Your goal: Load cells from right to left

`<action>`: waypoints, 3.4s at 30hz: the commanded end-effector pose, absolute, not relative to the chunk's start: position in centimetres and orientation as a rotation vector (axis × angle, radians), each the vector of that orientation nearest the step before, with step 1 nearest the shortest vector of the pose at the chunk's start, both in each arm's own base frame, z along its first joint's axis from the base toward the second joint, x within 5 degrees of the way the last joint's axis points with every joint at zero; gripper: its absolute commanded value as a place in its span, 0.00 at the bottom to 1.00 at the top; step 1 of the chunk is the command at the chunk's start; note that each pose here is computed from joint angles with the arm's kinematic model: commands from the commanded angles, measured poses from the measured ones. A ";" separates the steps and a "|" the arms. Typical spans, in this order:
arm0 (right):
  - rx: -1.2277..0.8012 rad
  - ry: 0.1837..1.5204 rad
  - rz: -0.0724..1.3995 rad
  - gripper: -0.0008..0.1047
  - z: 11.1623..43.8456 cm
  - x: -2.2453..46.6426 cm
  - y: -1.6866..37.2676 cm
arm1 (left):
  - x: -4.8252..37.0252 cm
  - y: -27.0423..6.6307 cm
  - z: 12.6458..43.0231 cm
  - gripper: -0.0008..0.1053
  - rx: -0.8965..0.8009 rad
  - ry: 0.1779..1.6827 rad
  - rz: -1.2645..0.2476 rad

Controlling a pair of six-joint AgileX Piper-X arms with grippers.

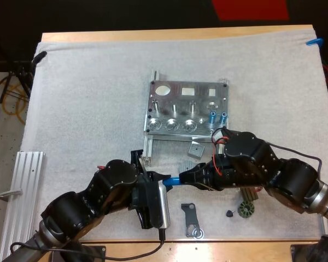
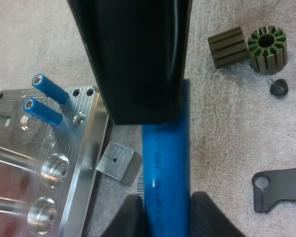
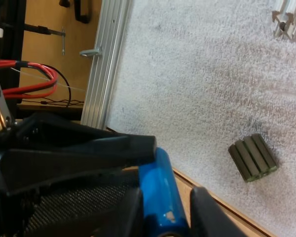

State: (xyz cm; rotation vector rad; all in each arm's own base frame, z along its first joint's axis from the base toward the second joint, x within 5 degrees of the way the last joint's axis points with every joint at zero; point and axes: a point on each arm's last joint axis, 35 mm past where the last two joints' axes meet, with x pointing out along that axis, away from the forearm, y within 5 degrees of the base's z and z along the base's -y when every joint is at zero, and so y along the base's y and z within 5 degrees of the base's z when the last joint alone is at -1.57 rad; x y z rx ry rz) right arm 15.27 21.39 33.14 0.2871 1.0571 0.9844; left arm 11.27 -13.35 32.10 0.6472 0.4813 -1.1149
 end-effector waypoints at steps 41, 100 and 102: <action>-0.210 0.874 1.015 0.01 36.5 14.8 20.0 | 10.1 -11.7 33.4 0.66 0.368 0.593 -0.919; -1.118 0.958 0.981 0.01 32.3 30.1 26.1 | 10.2 -11.0 32.9 0.66 0.032 0.776 -0.627; -1.154 0.947 1.006 0.01 31.5 30.5 26.4 | 10.2 -11.0 32.9 0.66 0.032 0.776 -0.627</action>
